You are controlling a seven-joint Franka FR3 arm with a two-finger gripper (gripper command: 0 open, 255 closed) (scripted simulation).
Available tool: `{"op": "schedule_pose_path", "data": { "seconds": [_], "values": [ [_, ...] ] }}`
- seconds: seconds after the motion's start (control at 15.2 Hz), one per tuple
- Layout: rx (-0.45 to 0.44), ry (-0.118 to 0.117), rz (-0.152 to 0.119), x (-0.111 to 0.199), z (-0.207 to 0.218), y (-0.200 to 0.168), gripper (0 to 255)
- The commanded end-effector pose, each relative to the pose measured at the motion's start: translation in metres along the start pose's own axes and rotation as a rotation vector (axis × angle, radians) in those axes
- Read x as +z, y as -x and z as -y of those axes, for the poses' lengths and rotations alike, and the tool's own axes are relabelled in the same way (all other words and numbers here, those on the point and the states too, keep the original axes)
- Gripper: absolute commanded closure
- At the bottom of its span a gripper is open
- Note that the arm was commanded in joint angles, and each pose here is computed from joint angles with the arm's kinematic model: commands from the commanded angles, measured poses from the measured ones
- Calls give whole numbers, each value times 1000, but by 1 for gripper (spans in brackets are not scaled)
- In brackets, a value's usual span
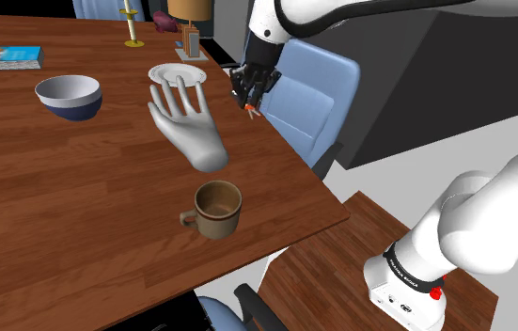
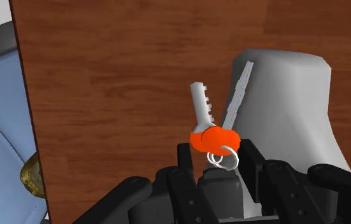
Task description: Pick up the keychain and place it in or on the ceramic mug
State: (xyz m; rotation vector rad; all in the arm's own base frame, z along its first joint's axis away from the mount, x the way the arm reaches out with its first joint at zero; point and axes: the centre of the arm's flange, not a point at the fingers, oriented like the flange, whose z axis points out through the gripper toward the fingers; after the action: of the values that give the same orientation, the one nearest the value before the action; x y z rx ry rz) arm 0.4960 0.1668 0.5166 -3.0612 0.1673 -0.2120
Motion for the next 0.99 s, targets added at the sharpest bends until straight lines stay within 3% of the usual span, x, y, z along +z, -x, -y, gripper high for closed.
{"op": "schedule_pose_path", "data": {
  "seconds": [0.0,0.92],
  "values": [
    [2,0,0,0,16,20,255],
    [2,0,0,-13,150,147,255]
  ]
}}
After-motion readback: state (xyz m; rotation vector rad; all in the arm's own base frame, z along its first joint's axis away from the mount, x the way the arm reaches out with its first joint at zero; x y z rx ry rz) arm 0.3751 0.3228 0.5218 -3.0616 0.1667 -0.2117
